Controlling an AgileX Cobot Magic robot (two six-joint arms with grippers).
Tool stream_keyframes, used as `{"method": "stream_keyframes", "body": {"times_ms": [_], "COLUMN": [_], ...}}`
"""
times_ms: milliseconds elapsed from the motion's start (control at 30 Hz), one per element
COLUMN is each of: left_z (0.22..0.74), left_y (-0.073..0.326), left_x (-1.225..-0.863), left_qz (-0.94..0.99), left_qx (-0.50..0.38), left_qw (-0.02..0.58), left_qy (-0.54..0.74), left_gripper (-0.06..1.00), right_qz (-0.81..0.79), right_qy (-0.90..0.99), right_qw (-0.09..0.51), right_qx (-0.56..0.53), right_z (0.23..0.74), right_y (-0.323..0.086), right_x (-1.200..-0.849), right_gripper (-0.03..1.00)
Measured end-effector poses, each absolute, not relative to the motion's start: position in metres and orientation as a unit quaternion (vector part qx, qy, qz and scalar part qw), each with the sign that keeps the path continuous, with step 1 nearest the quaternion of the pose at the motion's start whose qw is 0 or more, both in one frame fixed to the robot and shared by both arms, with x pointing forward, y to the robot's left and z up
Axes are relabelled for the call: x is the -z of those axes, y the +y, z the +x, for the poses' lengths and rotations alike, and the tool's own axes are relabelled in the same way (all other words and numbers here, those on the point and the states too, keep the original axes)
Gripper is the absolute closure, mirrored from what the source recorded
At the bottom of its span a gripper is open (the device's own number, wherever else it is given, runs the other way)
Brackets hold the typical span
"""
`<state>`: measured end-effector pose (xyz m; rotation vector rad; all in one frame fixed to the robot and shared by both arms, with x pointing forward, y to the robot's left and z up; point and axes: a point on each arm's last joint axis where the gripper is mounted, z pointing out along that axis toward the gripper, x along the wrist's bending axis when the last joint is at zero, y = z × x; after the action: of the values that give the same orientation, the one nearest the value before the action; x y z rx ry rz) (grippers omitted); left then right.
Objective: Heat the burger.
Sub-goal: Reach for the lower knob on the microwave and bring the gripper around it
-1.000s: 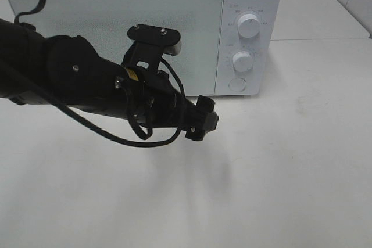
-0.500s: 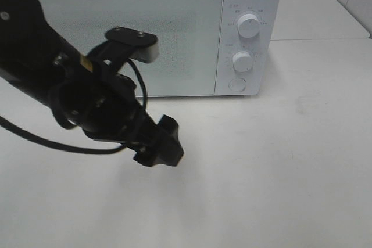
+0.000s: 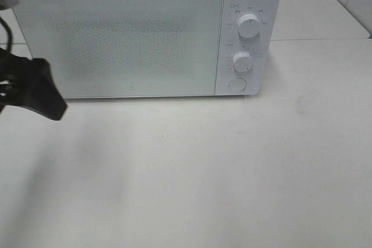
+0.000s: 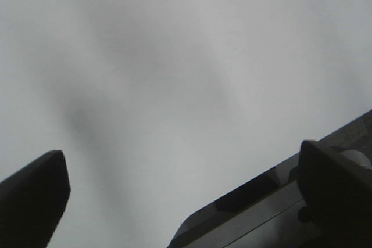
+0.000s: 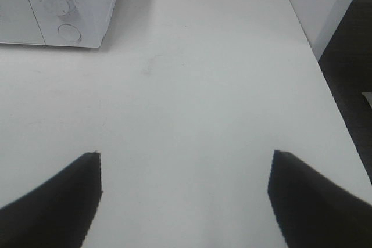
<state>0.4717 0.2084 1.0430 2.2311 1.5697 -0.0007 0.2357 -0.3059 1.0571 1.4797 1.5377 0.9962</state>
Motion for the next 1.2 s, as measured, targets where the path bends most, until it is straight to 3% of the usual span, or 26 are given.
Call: {"method": "stream_keyframes", "body": {"times_ms": [200, 367, 600, 867, 1200], "left_z": [0.454, 0.434, 0.403, 0.354, 0.298], "left_y": [0.267, 0.291, 0.296, 0.296, 0.293], "left_x": [-1.068, -1.084, -1.092, -1.067, -1.056], "left_qz": [0.745, 0.717, 0.702, 0.701, 0.686], "left_qx": [-0.046, -0.072, -0.104, -0.12, -0.191], "left_qw": [0.179, 0.165, 0.183, 0.187, 0.249], "left_qy": [0.641, 0.673, 0.68, 0.678, 0.657], "left_gripper": [-0.04, -0.04, -0.04, -0.04, -0.04], "right_qz": [0.58, 0.58, 0.58, 0.58, 0.58], "right_qy": [0.603, 0.603, 0.603, 0.603, 0.603], "right_qw": [0.383, 0.383, 0.383, 0.383, 0.383], "right_qx": [-0.391, -0.391, -0.391, -0.391, -0.391], "right_z": [0.236, 0.236, 0.236, 0.236, 0.236], "right_y": [-0.306, -0.306, -0.306, -0.306, -0.306], "right_x": [-1.057, -1.057, -1.057, -1.057, -1.057], "right_gripper": [0.2, 0.2, 0.2, 0.2, 0.2]}}
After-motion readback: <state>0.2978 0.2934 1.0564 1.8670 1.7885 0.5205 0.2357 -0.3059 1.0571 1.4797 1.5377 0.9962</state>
